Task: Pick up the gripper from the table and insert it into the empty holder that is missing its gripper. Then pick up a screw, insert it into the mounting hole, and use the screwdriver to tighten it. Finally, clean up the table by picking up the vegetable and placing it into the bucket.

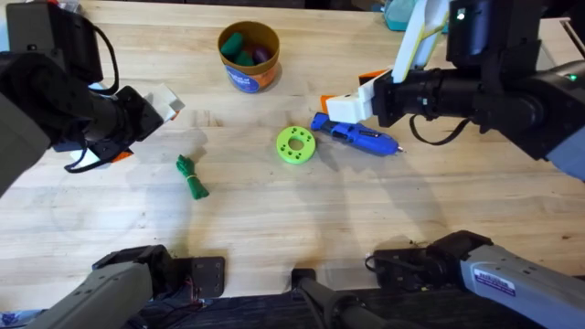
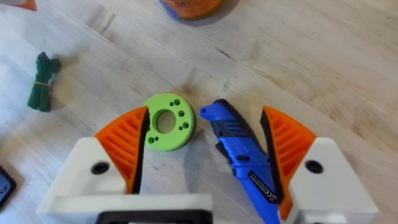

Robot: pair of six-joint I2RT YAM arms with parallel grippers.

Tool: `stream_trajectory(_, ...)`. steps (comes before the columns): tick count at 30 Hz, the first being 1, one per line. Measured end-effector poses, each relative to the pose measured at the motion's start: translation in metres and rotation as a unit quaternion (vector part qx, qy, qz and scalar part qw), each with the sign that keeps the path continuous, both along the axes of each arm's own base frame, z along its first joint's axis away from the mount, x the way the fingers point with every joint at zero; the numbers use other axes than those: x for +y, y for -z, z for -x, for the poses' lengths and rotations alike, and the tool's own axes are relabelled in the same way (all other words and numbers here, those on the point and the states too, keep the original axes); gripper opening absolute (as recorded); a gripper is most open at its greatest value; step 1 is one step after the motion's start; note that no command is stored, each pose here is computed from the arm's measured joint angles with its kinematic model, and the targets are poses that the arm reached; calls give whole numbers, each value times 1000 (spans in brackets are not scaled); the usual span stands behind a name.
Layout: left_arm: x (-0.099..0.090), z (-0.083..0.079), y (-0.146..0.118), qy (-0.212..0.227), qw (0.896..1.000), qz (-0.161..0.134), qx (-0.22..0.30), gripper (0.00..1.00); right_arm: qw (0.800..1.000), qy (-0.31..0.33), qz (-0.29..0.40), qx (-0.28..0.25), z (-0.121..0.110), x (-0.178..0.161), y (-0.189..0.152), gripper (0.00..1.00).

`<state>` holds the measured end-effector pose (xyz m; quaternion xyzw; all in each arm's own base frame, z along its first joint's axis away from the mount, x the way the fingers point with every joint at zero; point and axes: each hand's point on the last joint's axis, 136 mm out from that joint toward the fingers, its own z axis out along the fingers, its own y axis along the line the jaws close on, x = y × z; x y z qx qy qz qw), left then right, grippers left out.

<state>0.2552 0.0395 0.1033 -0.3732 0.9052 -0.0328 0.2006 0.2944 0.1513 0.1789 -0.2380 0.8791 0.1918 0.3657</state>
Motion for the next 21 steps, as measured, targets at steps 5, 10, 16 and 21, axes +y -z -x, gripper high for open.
stream_trajectory(5,-7,6,8,2,1000,21,21,990,1000,0,2,7,2,-1,3,973)
stream_trajectory(10,-32,17,3,30,998,52,28,990,1000,0,2,7,2,-1,3,973)
stream_trajectory(16,-53,39,-1,35,998,28,46,990,1000,0,2,7,2,-1,3,973)
stream_trajectory(21,-69,42,20,29,998,5,52,990,1000,0,2,7,2,-1,3,973)
